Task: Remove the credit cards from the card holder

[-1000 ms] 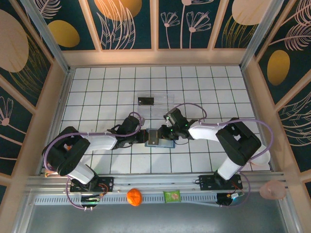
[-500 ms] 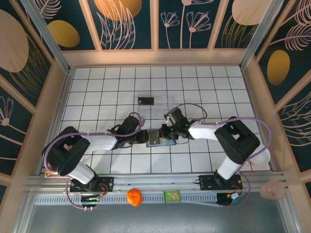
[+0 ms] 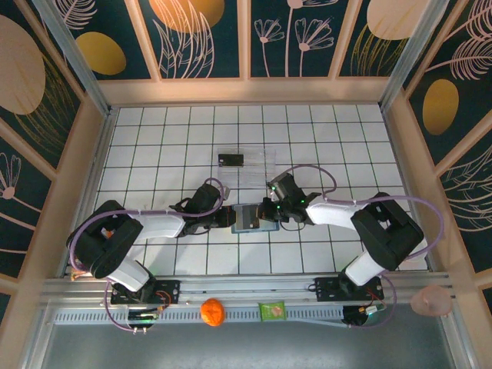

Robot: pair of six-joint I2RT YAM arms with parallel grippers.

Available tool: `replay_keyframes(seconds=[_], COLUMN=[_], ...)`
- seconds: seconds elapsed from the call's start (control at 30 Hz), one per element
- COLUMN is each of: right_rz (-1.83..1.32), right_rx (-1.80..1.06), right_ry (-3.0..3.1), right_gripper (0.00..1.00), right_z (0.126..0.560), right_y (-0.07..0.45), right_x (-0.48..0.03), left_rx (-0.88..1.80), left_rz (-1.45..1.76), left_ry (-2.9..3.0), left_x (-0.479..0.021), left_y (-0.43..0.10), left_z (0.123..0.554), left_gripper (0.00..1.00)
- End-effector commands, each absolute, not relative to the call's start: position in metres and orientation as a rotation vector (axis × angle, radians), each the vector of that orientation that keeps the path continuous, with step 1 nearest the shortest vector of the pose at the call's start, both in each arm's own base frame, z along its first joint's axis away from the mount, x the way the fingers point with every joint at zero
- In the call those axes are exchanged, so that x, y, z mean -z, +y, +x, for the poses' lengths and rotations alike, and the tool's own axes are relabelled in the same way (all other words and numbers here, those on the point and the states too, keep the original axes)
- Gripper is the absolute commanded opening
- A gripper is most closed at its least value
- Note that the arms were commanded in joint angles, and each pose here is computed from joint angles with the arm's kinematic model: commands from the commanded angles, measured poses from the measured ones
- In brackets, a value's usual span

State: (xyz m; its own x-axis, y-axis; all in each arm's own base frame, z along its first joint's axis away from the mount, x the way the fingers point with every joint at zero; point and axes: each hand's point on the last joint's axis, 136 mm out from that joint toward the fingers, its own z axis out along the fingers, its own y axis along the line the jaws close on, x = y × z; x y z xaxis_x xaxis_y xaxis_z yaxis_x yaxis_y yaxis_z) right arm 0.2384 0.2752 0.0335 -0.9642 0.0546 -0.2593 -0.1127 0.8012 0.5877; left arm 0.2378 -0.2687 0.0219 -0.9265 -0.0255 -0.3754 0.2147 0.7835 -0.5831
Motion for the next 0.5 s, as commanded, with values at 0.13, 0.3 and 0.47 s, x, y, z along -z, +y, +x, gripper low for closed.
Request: replay_keyframes(seconds=[0.13,0.3,0.47], right_rz=[-0.085,-0.077,-0.097], right_rx=[-0.919,-0.911,-0.948], right_ry=[2.697,2.725,2.737], right_gripper=[0.19,0.23,0.23], right_z=[0.240,0.238,0.236], right_y=[0.276,0.275,0.282], right_x=[-0.042,-0.033,-0.028], left_rx=[0.888,0.891,0.900], left_rz=[0.141,0.143,0.148], left_ry=[2.709,2.714,2.718], left_x=[0.000,0.001,0.002], left_y=[-0.261,-0.262,-0.264], left_z=[0.220,0.220,0.220], left_gripper=[0.00,0.00,0.00])
